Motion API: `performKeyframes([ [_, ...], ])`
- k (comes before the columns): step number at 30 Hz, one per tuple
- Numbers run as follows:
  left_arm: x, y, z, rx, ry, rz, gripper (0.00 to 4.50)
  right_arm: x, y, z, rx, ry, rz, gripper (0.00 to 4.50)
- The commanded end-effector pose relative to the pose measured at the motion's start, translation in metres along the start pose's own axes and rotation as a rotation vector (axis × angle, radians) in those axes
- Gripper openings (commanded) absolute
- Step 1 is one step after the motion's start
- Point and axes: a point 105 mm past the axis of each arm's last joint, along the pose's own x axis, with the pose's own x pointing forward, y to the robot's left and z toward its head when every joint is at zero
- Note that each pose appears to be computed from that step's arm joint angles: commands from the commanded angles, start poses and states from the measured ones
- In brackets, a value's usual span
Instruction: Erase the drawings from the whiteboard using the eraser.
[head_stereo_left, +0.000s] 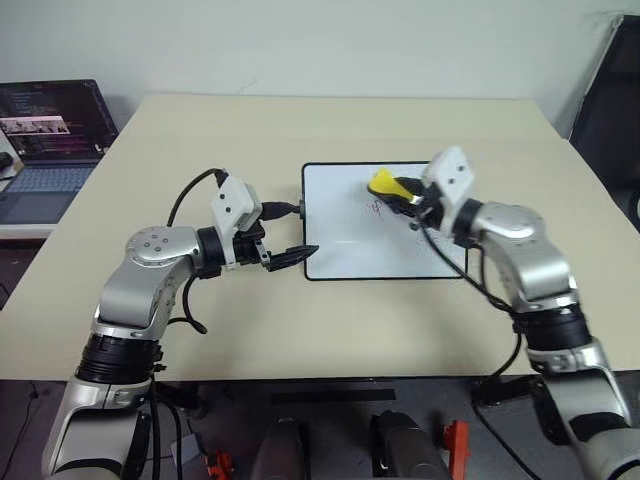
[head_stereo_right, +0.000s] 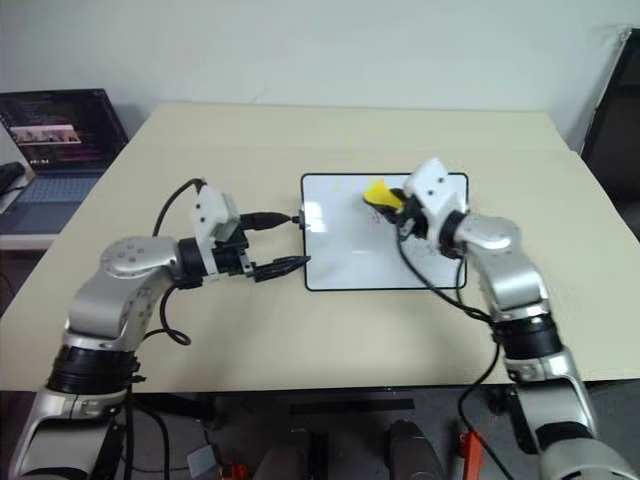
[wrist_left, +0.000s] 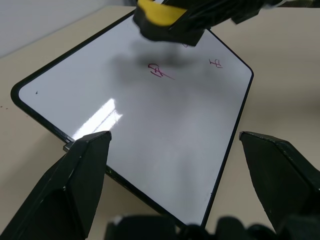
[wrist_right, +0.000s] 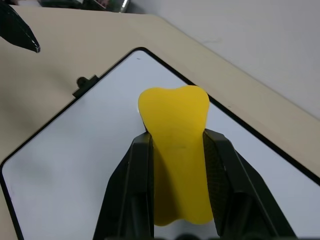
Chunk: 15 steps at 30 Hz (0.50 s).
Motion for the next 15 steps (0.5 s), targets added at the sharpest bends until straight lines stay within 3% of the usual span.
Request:
performKeyframes([
  [1, -0.001, -0.001, 0.011, 0.042, -0.031, -0.001, 4.5, 0.006, -0.017, 0.005, -0.087, -0.012, -0.075, 1.01],
  [4, -0.002, -0.002, 0.009, 0.038, -0.025, -0.001, 4.5, 0.013, -0.023, -0.004, -0.094, 0.012, -0.093, 1.01],
  [10, -0.001, -0.001, 0.009, 0.039, -0.028, 0.003, 4.5, 0.019, -0.001, -0.062, -0.076, 0.196, 0.014, 1.01],
  [13, -0.003, -0.002, 0.008, 0.039, -0.026, 0.007, 4.5, 0.004, 0.029, -0.097, -0.119, 0.315, 0.196, 1.0],
  [15, -0.004, -0.002, 0.008, 0.039, -0.024, 0.009, 4.5, -0.006, 0.049, -0.105, -0.108, 0.335, 0.307, 1.0],
])
